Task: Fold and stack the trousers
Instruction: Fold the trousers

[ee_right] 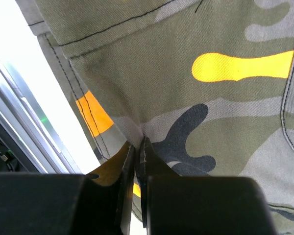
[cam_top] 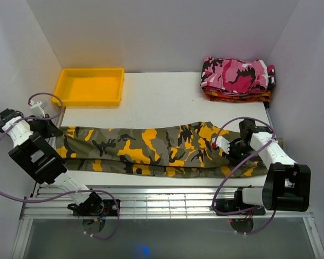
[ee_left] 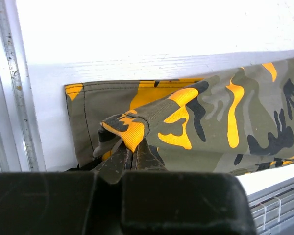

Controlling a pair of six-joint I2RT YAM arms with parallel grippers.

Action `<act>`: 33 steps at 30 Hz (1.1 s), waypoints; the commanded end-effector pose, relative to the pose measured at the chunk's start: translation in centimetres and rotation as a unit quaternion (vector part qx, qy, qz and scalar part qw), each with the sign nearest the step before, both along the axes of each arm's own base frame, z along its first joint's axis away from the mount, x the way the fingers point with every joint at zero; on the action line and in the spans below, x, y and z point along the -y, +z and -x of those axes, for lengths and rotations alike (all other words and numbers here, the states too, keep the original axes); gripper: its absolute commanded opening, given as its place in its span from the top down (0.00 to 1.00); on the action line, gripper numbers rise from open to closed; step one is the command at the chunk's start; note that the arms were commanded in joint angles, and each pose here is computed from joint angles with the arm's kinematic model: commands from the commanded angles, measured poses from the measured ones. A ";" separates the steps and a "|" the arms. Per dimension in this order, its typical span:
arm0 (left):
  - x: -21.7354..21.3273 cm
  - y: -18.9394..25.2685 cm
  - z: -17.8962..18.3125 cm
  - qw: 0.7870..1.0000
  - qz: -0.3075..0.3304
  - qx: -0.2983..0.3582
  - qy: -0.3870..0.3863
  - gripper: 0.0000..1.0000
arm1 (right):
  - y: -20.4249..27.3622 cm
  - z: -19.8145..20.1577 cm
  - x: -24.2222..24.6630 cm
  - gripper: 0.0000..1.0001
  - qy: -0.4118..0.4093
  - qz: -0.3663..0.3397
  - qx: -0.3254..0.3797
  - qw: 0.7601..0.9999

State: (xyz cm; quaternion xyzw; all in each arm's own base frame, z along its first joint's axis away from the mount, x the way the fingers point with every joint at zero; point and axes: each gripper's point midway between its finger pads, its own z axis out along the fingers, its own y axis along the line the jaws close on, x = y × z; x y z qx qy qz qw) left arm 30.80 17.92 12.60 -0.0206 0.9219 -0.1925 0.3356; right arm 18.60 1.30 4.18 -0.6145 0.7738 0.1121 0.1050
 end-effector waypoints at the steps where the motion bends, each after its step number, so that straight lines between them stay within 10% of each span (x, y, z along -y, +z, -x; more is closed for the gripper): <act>1: -2.8 -0.7 -0.4 0.999 -0.037 -0.015 0.026 1.00 | 0.7 0.6 0.2 0.92 0.012 0.004 -0.007 1.000; 7: -4.8 -6.3 -1.0 0.995 -0.065 -0.063 0.051 1.00 | -0.5 1.7 -0.8 0.92 0.013 -0.008 -0.035 0.999; 9: -4.7 -7.8 -0.5 0.993 -0.073 -0.084 0.048 0.76 | -0.9 2.4 -1.5 0.92 0.029 -0.008 -0.051 0.998; 13: -4.3 -6.1 0.3 0.992 -0.107 -0.064 0.028 0.50 | -1.1 2.7 -2.3 0.50 0.025 -0.012 -0.067 0.997; 18: -3.1 0.4 0.2 0.986 -0.165 0.021 -0.006 0.39 | 2.4 -0.8 -3.4 0.44 -0.008 -0.043 -0.011 0.999; 24: 2.4 2.3 0.4 0.972 -0.210 0.024 -0.102 0.36 | 6.7 -3.9 -3.1 0.45 -0.070 -0.074 0.007 0.995; 30: 7.8 -3.4 1.3 0.980 -0.122 -0.041 -0.149 0.41 | 3.4 -1.6 0.1 0.49 -0.091 -0.016 -0.040 0.995; 33: 12.2 -0.5 0.6 0.973 -0.051 0.040 -0.220 0.41 | 3.0 -0.8 1.9 0.50 -0.083 0.017 -0.029 0.996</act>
